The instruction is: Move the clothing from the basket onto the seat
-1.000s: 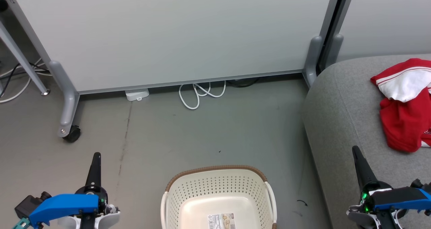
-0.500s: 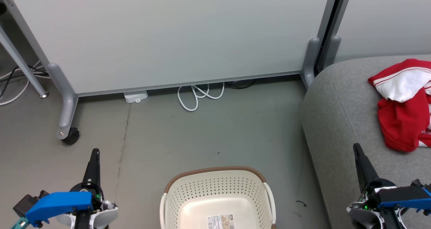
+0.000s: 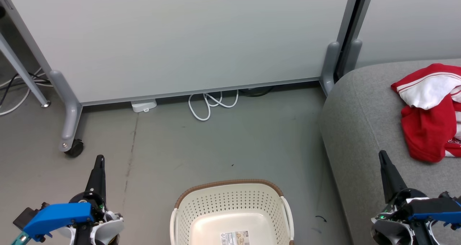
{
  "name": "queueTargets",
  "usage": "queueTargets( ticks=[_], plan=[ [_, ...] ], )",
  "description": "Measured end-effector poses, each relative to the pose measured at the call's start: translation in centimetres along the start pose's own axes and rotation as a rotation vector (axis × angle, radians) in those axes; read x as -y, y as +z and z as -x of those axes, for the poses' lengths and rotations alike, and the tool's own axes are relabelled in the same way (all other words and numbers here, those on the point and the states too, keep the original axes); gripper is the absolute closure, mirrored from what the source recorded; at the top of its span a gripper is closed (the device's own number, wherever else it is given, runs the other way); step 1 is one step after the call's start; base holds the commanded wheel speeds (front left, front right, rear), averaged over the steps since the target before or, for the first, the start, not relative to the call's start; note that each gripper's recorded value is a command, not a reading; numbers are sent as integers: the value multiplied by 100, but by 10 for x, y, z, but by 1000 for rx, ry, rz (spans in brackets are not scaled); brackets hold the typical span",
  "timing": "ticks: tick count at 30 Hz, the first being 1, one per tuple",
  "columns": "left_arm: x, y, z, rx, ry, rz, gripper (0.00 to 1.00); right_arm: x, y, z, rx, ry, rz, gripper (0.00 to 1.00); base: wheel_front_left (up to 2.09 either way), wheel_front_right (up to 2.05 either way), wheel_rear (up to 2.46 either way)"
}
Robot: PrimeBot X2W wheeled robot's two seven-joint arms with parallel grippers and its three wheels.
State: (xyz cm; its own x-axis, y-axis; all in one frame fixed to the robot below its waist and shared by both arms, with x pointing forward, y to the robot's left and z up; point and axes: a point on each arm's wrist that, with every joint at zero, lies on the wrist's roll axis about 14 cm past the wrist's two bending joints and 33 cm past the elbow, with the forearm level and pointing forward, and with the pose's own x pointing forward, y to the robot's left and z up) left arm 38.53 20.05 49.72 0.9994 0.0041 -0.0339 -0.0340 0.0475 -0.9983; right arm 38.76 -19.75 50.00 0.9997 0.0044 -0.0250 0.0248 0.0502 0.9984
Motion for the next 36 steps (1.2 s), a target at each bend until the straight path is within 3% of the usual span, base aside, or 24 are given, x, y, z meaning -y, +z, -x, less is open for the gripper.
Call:
queueTargets(
  ticks=[9,36],
  plan=[
    [7,0,-2,-3,-22,49,100,-3,2,1,5,12,-55,100,0,0,0],
    [7,0,-2,-3,-24,50,100,-4,2,0,5,14,-55,100,0,0,0]
  ],
)
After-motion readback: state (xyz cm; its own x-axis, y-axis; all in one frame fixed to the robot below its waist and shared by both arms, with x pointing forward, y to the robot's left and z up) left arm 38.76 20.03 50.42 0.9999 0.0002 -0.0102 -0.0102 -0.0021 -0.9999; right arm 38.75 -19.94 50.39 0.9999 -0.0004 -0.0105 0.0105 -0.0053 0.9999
